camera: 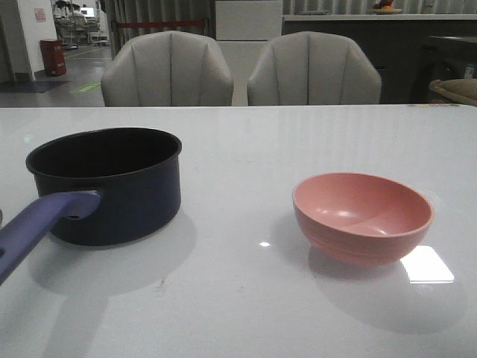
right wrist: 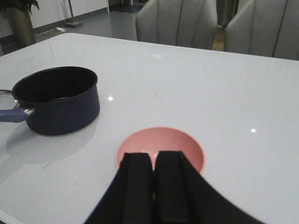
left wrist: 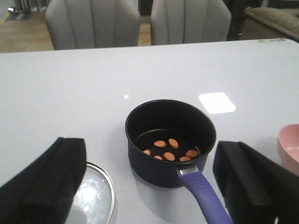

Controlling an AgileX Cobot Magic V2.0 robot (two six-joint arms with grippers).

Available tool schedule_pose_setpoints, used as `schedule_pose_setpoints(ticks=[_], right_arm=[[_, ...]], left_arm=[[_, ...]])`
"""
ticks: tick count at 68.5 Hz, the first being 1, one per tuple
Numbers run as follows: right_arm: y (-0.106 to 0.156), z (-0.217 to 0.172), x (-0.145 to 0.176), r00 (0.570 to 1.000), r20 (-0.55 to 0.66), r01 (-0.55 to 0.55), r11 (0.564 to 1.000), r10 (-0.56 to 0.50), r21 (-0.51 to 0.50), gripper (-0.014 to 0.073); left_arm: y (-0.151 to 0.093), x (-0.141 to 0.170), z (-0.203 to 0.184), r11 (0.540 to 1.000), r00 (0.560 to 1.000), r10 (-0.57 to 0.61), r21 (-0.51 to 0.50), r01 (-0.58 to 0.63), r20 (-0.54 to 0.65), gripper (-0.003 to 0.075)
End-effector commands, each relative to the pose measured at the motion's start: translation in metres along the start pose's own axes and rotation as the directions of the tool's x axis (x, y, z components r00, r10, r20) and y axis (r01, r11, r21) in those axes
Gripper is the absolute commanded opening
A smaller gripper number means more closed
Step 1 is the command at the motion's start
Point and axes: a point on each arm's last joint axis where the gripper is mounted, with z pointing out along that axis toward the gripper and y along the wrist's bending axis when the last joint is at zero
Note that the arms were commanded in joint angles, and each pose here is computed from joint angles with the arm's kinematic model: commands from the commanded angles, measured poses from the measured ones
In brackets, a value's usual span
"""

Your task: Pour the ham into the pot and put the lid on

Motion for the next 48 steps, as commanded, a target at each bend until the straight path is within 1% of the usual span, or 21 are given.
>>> schedule_pose_setpoints(ticks=[1,8,15,20,26,29,36,44,48], right_arm=[[-0.001,-0.001,-0.015,0.996,0.087,0.019,1.000,-0.020,0.018,0.0146],[-0.001,-0.001,-0.015,0.996,0.087,0.019,1.000,-0.020,0.018,0.0146],[-0.001,-0.001,-0.015,0.996,0.087,0.019,1.000,-0.020,0.018,0.0146],[-0.001,-0.001,-0.015,0.996,0.087,0.019,1.000,-0.020,0.018,0.0146],[-0.001,-0.001,-0.015,0.996,0.087,0.019,1.000,-0.020,0.018,0.0146],[-0.001,-0.001,-0.015,0.996,0.087,0.019,1.000,-0.020,0.018,0.0146],[-0.001,-0.001,-0.015,0.996,0.087,0.019,1.000,-0.020,0.018,0.0146],[-0.001,-0.001,-0.015,0.996,0.087,0.019,1.000,-0.020,0.018,0.0146],[-0.001,-0.001,-0.015,0.996,0.087,0.019,1.000,-0.020,0.018,0.0146]], left_arm=[[0.000,-0.027,0.022,0.999,1.000,-0.014,-0.045,0.013,-0.016,0.0607],[0.000,-0.033,0.051,0.997,0.995,-0.018,-0.072,0.011,-0.100,0.0607],[0.000,-0.035,0.076,0.996,0.987,-0.056,-0.079,0.044,-0.153,0.0606],[0.005,-0.034,0.090,0.992,0.979,-0.073,-0.114,0.051,-0.193,0.0606],[0.018,-0.029,0.106,0.980,0.961,-0.129,-0.181,0.086,-0.243,0.0606],[0.026,-0.025,0.115,0.968,0.943,-0.179,-0.222,0.118,-0.280,0.0606],[0.044,-0.019,0.128,0.945,0.904,-0.231,-0.305,0.121,-0.359,0.0606],[0.060,-0.013,0.143,0.930,0.859,-0.257,-0.356,0.095,-0.442,0.0606],[0.067,-0.008,0.153,0.922,0.821,-0.290,-0.374,0.102,-0.492,0.0606]])
